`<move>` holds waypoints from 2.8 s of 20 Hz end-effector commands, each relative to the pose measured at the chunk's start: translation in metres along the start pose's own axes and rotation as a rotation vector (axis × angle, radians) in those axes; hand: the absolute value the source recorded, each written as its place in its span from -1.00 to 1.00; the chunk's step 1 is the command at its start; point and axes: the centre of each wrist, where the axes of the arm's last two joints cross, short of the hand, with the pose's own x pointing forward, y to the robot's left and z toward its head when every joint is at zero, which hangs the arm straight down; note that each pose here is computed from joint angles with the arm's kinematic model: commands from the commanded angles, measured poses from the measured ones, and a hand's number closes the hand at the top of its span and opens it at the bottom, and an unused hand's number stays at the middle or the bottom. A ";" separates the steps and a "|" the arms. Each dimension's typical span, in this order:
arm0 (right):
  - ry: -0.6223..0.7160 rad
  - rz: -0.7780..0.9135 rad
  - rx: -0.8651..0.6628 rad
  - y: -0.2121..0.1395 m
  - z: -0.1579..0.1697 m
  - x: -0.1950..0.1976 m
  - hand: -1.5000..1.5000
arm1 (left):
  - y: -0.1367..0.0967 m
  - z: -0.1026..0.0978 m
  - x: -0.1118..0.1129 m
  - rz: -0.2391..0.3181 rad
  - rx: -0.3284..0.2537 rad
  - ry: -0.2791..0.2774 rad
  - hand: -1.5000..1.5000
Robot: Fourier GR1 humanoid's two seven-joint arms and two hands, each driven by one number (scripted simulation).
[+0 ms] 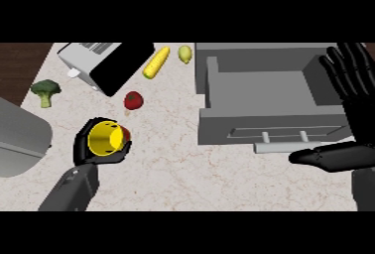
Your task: Pick up the cup, place it into the drawer and close the drawer
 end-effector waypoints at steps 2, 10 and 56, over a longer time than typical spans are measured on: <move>-0.003 0.019 -0.002 -0.005 -0.008 0.003 -1.00 | -0.033 -0.026 0.008 0.167 -0.073 -0.165 1.00; 0.023 0.027 -0.038 -0.015 0.007 -0.014 -1.00 | -0.088 -0.085 0.049 0.182 -0.240 -0.218 1.00; -0.093 -0.095 0.215 0.029 -0.036 -0.006 -1.00 | -0.278 -0.174 0.175 -0.166 -0.469 0.147 -1.00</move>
